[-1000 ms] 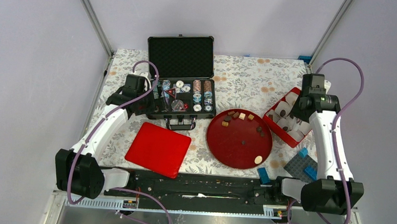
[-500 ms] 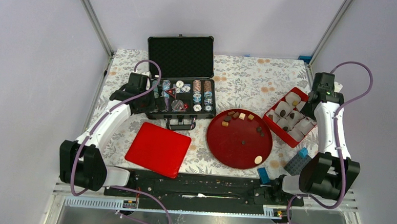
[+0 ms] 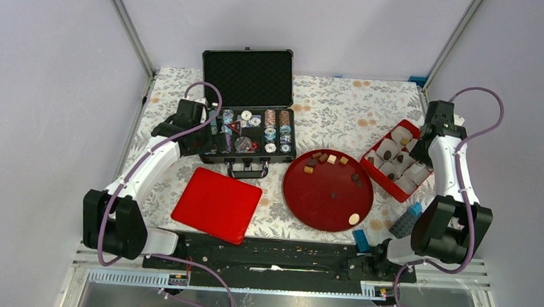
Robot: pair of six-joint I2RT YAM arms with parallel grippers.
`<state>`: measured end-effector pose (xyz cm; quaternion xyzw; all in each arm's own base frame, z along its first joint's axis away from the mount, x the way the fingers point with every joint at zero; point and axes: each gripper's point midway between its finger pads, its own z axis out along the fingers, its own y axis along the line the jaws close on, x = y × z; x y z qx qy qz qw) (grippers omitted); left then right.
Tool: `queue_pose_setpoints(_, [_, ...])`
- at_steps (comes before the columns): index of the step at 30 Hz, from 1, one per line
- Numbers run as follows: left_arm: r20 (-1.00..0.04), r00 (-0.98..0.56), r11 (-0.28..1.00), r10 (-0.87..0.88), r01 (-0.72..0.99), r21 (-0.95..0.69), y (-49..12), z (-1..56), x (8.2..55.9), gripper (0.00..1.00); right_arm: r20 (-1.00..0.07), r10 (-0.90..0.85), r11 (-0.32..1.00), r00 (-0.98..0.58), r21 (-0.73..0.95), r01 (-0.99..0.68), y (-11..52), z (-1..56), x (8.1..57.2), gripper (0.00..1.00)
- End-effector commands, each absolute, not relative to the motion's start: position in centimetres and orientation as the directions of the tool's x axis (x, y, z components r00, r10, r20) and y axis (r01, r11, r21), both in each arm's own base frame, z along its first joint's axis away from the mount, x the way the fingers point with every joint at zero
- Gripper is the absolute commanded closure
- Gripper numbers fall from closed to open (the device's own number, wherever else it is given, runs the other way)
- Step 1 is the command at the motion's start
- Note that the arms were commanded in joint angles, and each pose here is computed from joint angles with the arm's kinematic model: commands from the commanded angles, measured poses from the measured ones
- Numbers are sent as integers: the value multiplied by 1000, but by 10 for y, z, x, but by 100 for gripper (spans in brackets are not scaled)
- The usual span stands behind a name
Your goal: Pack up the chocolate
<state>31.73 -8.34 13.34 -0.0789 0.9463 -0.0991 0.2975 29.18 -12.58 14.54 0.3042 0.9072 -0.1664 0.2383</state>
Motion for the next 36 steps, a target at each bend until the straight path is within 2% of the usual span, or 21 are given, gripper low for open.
queue_pose_setpoints(1, [-598, -776, 970, -202, -74, -231, -84, 151, 331, 1, -572, 463, 742, -677, -167, 649, -136, 150, 303, 63])
queue_pose_setpoints(16, [-592, -782, 971, -198, -75, -225, -83, 148, 331, 1, -572, 460, 735, -679, -183, 652, -141, 150, 306, 50])
queue_pose_setpoints(19, [-594, -780, 972, -197, -74, -224, -83, 148, 331, 1, -577, 459, 734, -676, -183, 654, -141, 152, 307, 50])
queue_pose_setpoints(23, [-600, -776, 972, -196, -72, -225, -83, 151, 332, 1, -603, 453, 737, -657, -161, 657, -140, 163, 308, 60])
queue_pose_setpoints(28, [-599, -774, 967, -204, -64, -248, -87, 155, 330, 1, -658, 437, 760, -614, -95, 643, -133, 197, 306, 82])
queue_pose_setpoints(36, [-603, -764, 954, -229, -52, -296, -93, 164, 323, 1, -694, 390, 859, -606, 37, 511, -80, 245, 298, 83])
